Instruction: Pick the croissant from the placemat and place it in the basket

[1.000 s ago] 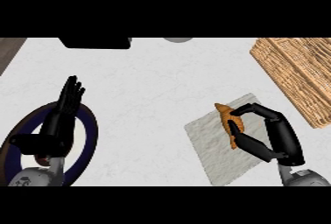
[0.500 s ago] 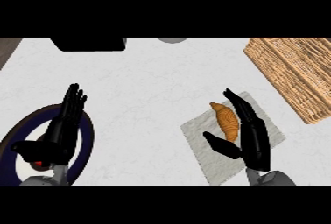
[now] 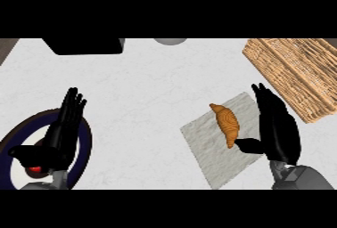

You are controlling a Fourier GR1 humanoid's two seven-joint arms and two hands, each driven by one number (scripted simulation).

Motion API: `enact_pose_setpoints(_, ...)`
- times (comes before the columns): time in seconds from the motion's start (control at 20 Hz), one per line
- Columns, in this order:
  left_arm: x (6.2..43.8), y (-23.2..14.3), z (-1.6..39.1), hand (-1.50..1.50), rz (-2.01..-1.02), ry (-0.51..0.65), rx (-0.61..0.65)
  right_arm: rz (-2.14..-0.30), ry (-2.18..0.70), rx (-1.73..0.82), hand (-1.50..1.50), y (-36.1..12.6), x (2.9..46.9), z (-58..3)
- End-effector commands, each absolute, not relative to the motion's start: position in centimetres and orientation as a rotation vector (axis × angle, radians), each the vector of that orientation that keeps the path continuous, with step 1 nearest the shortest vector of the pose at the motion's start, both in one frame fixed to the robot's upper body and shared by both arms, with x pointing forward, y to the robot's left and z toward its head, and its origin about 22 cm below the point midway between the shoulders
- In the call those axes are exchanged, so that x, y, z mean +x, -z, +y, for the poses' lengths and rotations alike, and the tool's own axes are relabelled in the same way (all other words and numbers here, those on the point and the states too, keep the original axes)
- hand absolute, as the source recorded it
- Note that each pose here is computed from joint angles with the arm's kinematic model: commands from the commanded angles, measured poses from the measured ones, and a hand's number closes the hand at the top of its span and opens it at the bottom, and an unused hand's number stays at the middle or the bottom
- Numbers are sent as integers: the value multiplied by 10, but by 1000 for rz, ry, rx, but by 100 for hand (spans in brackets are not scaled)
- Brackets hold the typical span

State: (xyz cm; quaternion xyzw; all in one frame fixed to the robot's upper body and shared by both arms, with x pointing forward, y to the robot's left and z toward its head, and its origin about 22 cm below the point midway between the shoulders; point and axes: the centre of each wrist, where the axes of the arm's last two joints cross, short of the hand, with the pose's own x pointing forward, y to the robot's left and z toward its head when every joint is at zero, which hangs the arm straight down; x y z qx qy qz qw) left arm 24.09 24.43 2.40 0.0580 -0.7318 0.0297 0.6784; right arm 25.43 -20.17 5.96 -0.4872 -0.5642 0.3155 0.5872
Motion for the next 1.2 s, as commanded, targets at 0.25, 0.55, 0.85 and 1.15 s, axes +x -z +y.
enact_pose_setpoints(0.25, 244, -37, 242, 0, -1654, -49, 89, -1038, -914, -1094, -150, -149, 228, -122)
enact_pose_setpoints(0.55, 230, -20, 233, 0, -1650, -46, 91, -897, -892, -1190, -150, -167, 245, -110)
enact_pose_setpoints(0.85, 247, -34, 250, 0, -1660, -52, 114, -822, -899, -1210, -150, -161, 252, -108)
enact_pose_setpoints(1.15, 229, -24, 237, 0, -1677, -47, 94, -827, -859, -1178, -150, -145, 245, -108)
